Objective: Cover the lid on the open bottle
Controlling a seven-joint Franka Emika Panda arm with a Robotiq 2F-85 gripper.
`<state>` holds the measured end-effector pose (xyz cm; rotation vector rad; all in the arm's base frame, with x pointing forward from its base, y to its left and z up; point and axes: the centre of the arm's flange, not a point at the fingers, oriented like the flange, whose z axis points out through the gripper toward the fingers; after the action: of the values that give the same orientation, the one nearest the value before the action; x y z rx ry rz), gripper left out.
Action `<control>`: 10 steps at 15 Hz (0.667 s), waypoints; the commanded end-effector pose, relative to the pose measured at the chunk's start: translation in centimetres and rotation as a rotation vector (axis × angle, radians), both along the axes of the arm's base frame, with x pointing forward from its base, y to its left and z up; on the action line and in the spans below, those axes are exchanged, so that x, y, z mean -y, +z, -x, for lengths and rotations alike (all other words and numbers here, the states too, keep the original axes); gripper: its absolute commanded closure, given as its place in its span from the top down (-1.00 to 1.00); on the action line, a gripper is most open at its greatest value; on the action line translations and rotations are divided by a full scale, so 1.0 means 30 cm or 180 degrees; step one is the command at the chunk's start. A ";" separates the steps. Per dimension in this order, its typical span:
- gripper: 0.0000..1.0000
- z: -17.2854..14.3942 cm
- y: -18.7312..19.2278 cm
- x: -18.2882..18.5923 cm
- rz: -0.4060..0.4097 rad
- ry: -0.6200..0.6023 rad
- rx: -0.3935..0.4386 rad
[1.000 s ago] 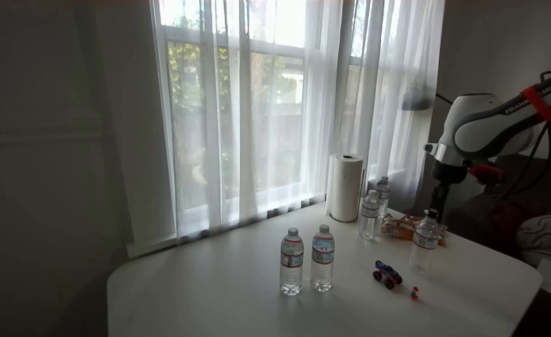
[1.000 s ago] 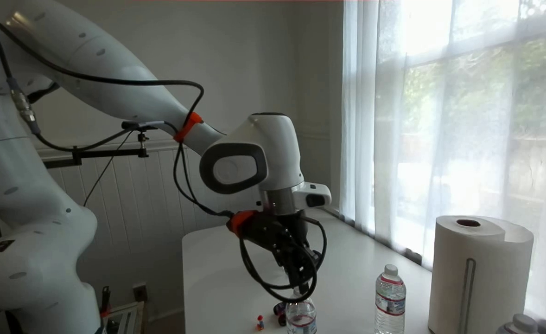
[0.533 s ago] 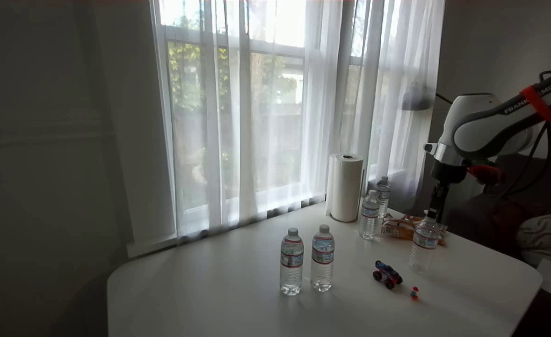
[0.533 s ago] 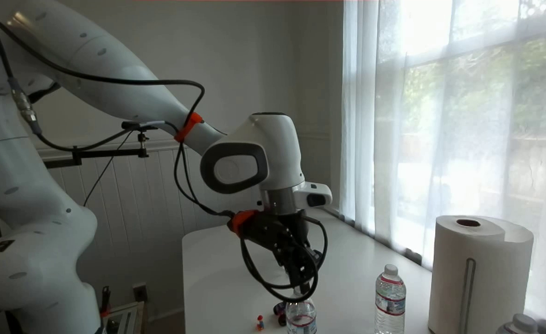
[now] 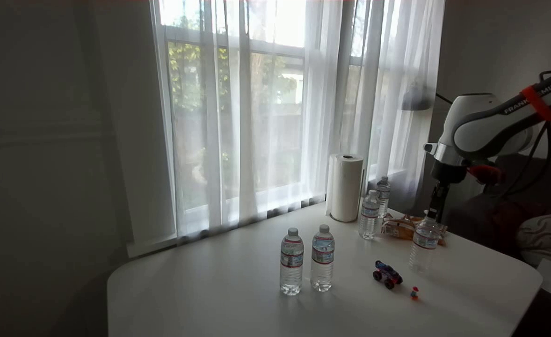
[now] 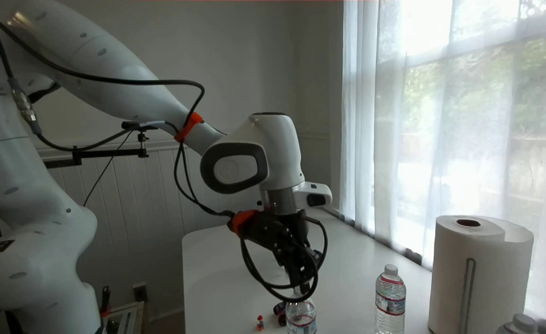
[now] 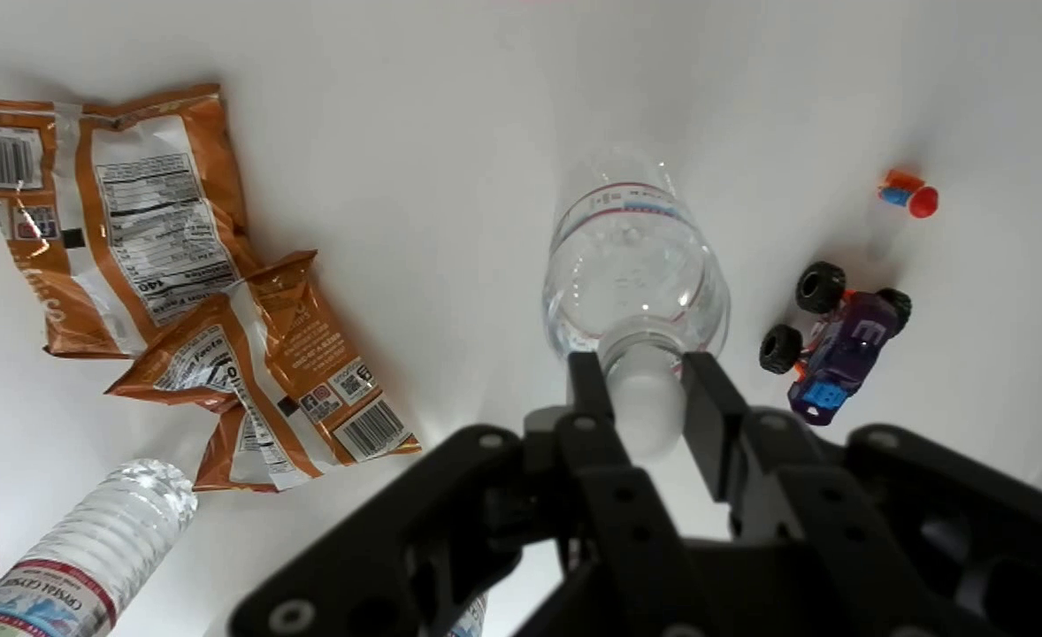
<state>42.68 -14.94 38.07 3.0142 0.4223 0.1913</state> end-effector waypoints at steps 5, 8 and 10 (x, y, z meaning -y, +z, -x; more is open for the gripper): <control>-0.47 0.014 0.019 0.000 -0.0042 0.0045 -0.0015; -0.45 0.016 0.020 -0.002 -0.0042 0.0047 -0.0015; -0.43 0.018 0.019 -0.002 -0.0039 0.0048 -0.0020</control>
<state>42.68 -14.93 38.08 3.0141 0.4226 0.1916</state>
